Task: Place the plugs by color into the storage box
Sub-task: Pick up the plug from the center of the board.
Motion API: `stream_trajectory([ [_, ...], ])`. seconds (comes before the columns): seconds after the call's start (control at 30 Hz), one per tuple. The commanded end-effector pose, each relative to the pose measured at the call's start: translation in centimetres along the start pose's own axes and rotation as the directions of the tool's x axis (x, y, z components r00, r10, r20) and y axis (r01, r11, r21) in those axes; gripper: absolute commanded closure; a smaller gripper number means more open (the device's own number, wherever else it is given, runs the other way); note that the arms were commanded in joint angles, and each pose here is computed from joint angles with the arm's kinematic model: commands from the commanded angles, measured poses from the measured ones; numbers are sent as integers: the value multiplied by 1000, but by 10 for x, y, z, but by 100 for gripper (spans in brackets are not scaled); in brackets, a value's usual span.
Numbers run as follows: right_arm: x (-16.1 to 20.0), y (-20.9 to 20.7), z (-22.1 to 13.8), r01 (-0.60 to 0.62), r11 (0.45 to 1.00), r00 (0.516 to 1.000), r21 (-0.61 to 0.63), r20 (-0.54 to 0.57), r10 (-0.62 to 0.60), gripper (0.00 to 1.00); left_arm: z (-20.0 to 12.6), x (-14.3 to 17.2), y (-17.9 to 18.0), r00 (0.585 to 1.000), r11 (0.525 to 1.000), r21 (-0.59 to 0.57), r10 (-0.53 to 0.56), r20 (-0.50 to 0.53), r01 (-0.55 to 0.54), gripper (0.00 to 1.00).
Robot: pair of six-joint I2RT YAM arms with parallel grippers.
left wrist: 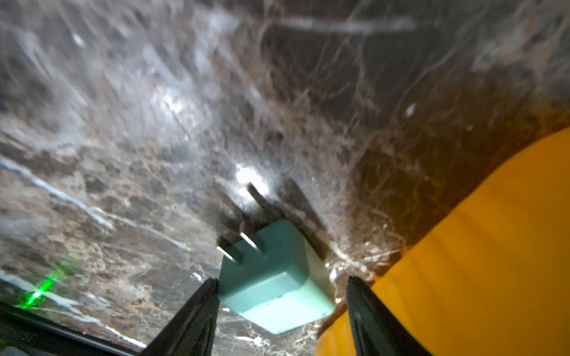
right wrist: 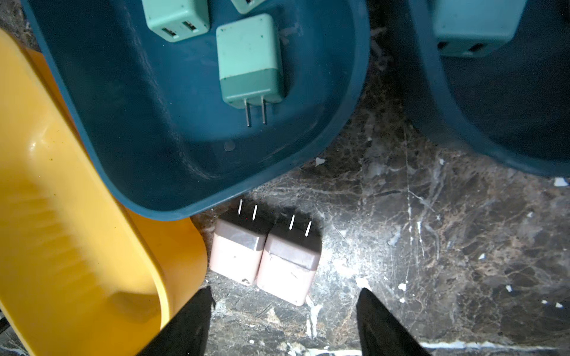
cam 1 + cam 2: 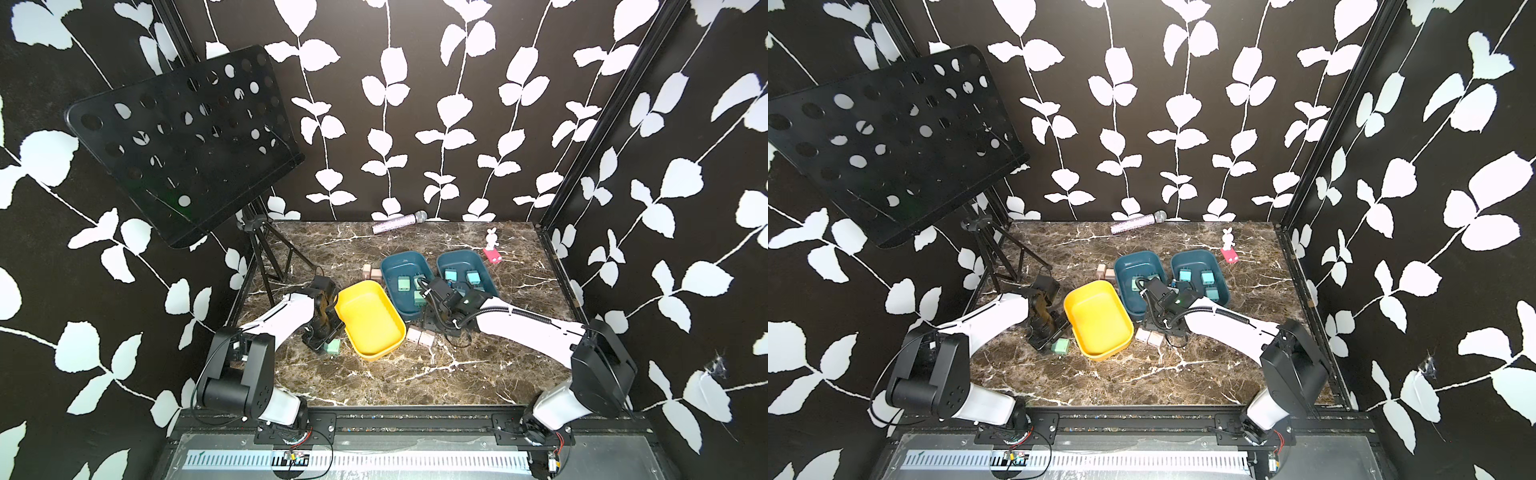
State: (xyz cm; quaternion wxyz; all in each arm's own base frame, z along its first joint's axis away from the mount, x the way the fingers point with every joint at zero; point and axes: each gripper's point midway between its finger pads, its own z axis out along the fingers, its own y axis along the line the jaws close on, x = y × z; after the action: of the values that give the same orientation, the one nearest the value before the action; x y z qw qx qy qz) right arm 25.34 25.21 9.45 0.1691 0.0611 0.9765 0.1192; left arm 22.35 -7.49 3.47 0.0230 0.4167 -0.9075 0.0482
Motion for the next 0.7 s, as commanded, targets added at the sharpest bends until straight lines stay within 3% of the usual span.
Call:
stream_trajectory([
  [0.0,-1,-2,-4,-8,1000,1000,11,12,8,28,-2,-9,-3,999,999,-18,31,28,-30,33],
  [0.23,0,0,-4,4,1000,1000,9,3,-4,27,-4,-16,-12,996,997,-21,78,45,-77,34],
  [0.67,10,-3,2,0,1000,1000,7,-9,0,27,16,15,15,995,995,-56,78,-54,-81,37],
])
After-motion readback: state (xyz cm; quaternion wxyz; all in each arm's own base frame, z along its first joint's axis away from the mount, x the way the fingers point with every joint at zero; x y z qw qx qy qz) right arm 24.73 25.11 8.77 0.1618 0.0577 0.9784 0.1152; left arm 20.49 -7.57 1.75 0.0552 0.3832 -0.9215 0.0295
